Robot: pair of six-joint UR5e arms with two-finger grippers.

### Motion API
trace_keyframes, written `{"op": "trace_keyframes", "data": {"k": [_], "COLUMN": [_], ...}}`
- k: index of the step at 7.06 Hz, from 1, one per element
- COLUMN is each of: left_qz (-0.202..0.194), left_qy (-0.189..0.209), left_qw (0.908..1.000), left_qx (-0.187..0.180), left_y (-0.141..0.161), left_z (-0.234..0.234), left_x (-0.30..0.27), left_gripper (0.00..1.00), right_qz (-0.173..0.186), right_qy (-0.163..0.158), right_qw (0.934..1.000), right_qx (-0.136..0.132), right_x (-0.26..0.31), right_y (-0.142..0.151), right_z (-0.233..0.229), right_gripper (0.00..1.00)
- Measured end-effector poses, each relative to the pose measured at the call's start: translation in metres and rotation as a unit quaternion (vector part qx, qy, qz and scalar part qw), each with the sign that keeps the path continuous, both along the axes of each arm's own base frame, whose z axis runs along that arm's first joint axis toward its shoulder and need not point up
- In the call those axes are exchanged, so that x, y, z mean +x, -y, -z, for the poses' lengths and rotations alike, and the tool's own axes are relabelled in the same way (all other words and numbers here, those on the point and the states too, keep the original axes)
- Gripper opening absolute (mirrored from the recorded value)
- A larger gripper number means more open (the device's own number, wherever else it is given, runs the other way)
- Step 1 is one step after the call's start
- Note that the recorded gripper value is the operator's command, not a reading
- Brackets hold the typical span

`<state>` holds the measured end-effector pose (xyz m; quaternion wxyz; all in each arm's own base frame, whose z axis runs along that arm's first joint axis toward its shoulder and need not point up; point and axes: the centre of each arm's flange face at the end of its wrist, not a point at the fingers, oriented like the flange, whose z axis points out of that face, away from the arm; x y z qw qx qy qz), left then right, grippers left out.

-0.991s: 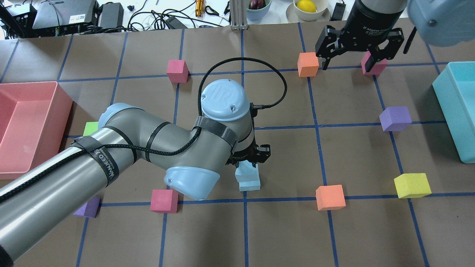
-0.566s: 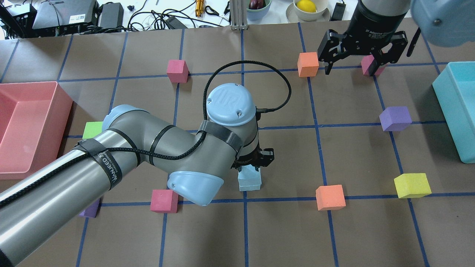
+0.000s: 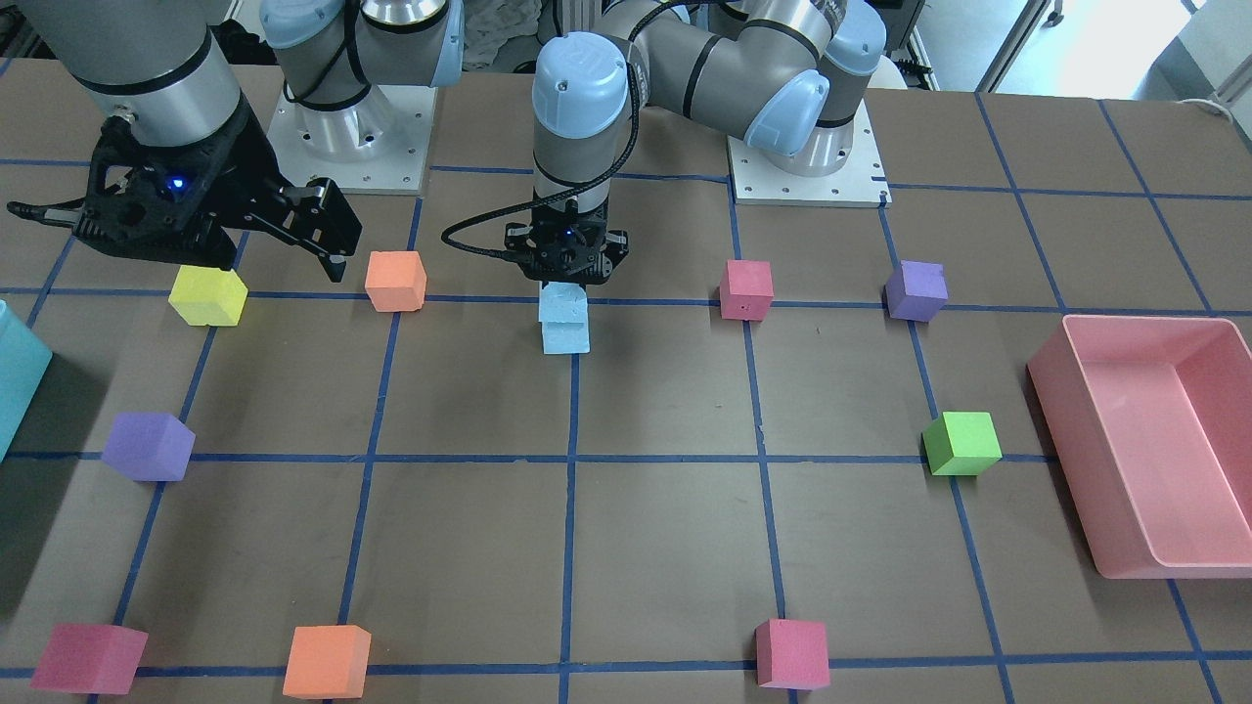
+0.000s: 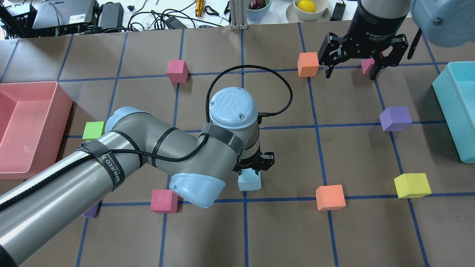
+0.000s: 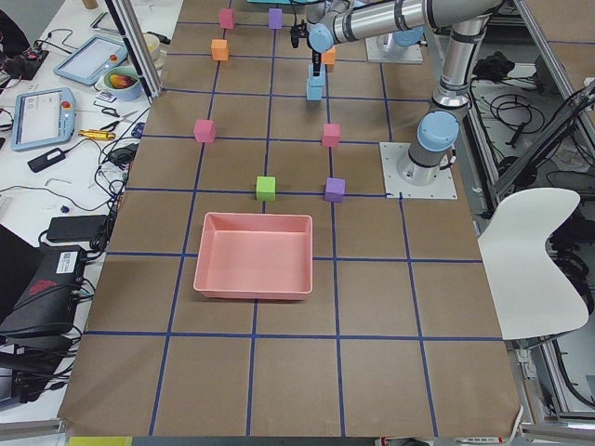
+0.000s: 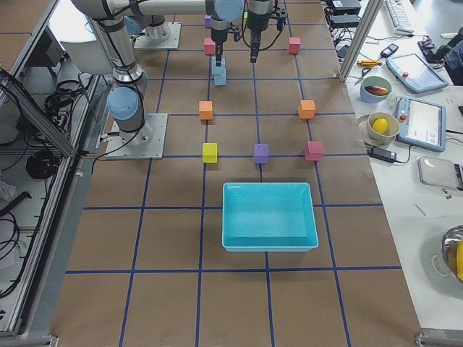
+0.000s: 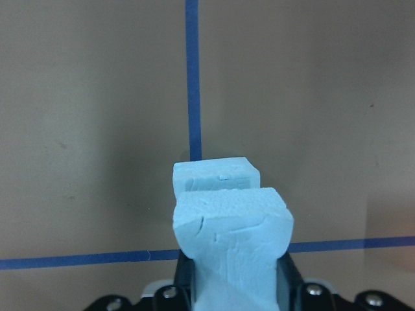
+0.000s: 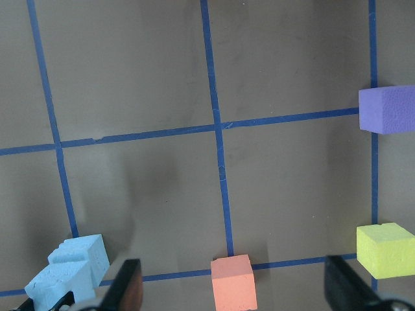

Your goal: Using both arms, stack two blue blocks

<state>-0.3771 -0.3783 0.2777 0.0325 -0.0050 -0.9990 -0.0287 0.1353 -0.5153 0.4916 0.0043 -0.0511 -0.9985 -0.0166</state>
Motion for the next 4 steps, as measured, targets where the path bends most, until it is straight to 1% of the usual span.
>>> {"op": "trace_keyframes", "data": {"k": [1, 4], "left_qz": [0.001, 0.004], "left_qy": [0.001, -0.001], "left_qw": [1.0, 1.0], "left_qx": [0.001, -0.002], "left_y": [-0.0003, 0.0005], "left_z": [0.0015, 0.0005], "left_x": [0.0002, -0.0002], "left_gripper": [0.13, 0.1], "right_qz": [0.0, 0.0], "right_qy": [0.0, 0.0], "right_qw": [1.0, 1.0], "right_qx": [0.003, 0.004], "right_x": [0.0, 0.0001], "right_y": [-0.0005, -0.0009], "right_z": [-0.0001, 0.0001], "right_gripper": [1.0, 1.0]}}
